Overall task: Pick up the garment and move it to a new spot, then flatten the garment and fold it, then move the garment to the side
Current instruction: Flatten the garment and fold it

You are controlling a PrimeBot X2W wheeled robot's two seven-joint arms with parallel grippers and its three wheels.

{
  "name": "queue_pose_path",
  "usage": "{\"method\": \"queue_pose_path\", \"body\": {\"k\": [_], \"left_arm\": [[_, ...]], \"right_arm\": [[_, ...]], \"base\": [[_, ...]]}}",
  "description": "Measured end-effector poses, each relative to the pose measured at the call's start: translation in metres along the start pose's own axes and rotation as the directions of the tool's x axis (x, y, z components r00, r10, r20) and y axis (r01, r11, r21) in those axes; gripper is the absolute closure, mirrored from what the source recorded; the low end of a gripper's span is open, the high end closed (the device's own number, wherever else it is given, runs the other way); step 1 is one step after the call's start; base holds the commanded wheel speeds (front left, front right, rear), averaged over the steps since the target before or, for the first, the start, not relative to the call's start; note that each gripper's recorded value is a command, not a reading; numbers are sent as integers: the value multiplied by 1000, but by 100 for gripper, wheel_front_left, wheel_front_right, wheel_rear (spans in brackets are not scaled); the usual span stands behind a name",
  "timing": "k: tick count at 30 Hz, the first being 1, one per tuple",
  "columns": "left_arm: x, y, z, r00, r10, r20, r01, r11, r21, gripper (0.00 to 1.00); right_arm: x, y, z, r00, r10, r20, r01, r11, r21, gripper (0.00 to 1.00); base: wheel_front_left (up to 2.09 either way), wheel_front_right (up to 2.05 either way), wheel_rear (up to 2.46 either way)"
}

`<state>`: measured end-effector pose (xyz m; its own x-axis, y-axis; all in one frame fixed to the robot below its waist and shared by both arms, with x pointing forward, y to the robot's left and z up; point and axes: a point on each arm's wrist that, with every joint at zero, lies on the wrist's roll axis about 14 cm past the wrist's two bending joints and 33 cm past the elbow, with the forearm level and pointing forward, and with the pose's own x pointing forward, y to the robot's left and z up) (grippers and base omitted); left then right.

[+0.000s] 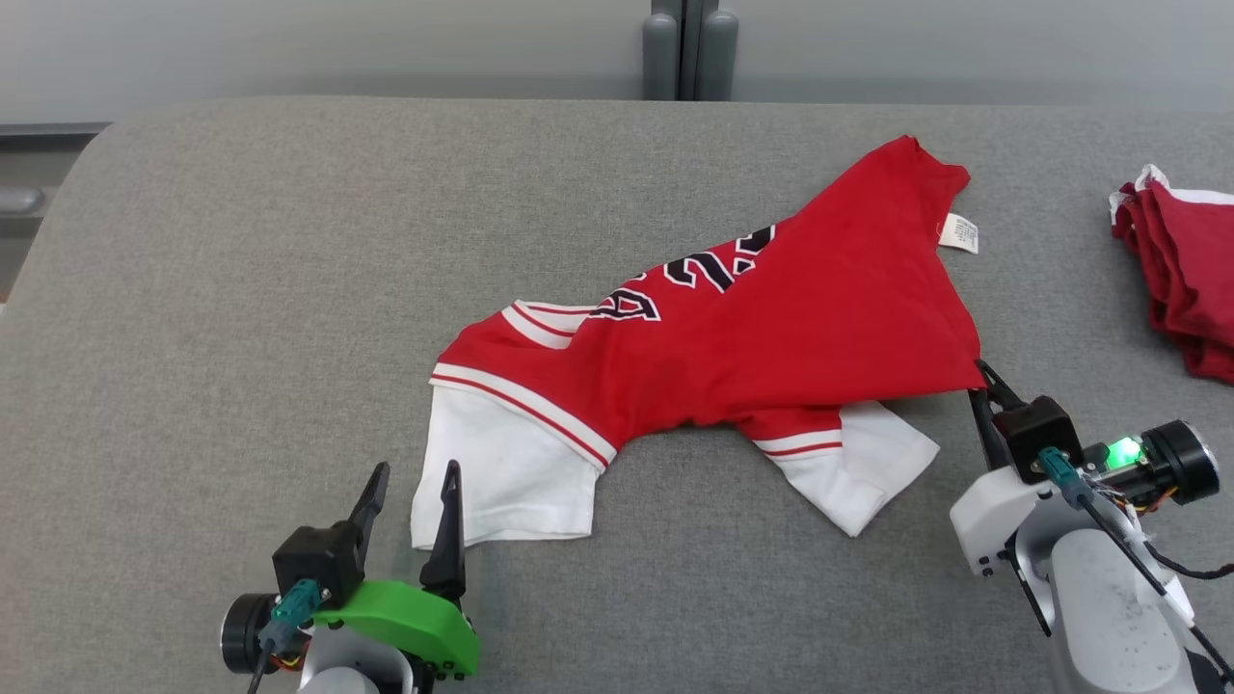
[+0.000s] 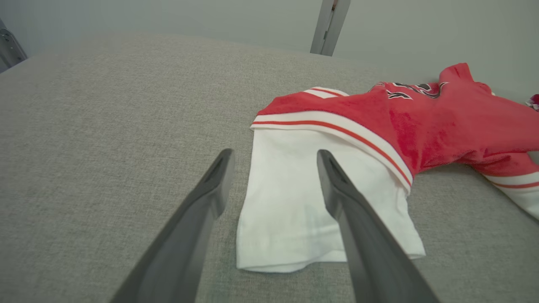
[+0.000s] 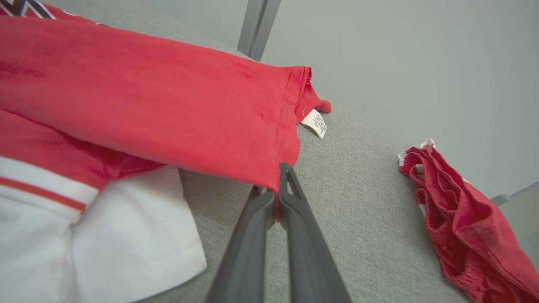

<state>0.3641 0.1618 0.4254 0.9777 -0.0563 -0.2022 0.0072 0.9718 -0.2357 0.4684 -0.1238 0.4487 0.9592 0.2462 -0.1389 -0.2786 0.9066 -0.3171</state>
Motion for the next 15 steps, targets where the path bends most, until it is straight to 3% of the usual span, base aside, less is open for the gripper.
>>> {"method": "queue_pose_path", "body": {"k": [15], "left_arm": [[-2,-28,-3,996,-84,-1,84,996,-17,0]], "right_arm": [[-83,-35,-45,985,-128,-114,122,991,-57,100]], "base": [[0,0,0]]}}
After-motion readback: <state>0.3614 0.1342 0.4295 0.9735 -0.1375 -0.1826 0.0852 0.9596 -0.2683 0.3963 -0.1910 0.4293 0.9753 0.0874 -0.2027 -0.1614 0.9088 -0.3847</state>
